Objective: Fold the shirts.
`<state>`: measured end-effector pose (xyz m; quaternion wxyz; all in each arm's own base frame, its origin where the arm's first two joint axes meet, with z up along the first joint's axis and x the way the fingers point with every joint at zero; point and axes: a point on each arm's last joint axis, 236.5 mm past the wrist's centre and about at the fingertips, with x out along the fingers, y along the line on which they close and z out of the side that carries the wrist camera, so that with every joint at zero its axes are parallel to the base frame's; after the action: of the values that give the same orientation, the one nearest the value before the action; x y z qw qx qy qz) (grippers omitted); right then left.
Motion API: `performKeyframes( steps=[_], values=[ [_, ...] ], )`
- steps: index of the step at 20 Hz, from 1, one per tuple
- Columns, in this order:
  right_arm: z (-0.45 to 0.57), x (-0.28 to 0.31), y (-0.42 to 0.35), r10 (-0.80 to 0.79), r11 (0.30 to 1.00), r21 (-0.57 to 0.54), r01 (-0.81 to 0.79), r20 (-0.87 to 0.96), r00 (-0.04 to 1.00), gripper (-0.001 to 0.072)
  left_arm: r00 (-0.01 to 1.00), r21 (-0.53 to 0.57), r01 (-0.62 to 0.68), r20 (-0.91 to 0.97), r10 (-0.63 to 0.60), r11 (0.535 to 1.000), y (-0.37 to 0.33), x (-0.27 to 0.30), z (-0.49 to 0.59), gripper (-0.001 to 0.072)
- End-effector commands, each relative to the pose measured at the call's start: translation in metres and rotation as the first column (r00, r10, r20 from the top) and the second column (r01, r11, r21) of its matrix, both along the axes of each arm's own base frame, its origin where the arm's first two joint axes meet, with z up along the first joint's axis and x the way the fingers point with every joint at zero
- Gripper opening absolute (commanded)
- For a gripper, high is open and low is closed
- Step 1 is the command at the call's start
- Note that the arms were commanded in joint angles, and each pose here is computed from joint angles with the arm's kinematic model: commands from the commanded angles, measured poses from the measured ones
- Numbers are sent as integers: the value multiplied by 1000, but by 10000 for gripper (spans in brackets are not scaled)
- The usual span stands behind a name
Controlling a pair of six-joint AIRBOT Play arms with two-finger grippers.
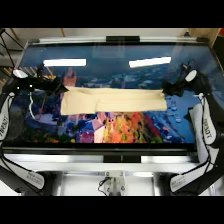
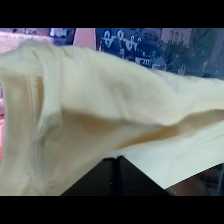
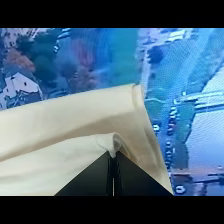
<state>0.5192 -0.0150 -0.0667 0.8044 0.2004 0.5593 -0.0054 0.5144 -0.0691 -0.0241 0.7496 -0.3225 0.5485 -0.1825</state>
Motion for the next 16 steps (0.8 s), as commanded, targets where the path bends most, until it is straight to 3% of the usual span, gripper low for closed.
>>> performKeyframes(
  steps=[1,3,4,5,6,7,8,13,16],
  values=[
    [-2,0,-4,-13,1000,-12,13,-5,1000,65,996,-86,-53,62,59,995,-8,23,6,36],
    [-10,-5,-7,-5,1000,-29,4,-33,999,92,997,-89,-71,37,74,994,-9,25,-7,36],
    [-16,-9,-5,0,1000,-20,-1,-60,998,204,997,-96,-74,10,76,993,-12,24,-15,40],
    [-21,-13,-3,12,1000,-14,-13,-81,997,398,997,-107,-76,-23,74,991,-15,20,-22,152],
    [-22,-18,-2,46,999,-17,-47,-94,995,536,995,-117,-85,-52,80,989,-16,18,-26,392],
    [-22,-21,-3,73,997,-23,-76,-100,992,634,995,-122,-85,-64,77,989,-16,16,-27,516],
    [-23,-25,-9,68,997,-19,-71,-113,991,673,995,-126,-85,-67,77,988,-13,15,-25,517],
    [-25,-25,-13,4,991,130,12,-119,993,673,999,-155,-1,-43,-6,988,-13,7,7,515],
    [-41,-43,17,96,968,246,-47,-191,977,672,1000,-144,27,15,-26,989,-20,11,33,508]
  ],
)
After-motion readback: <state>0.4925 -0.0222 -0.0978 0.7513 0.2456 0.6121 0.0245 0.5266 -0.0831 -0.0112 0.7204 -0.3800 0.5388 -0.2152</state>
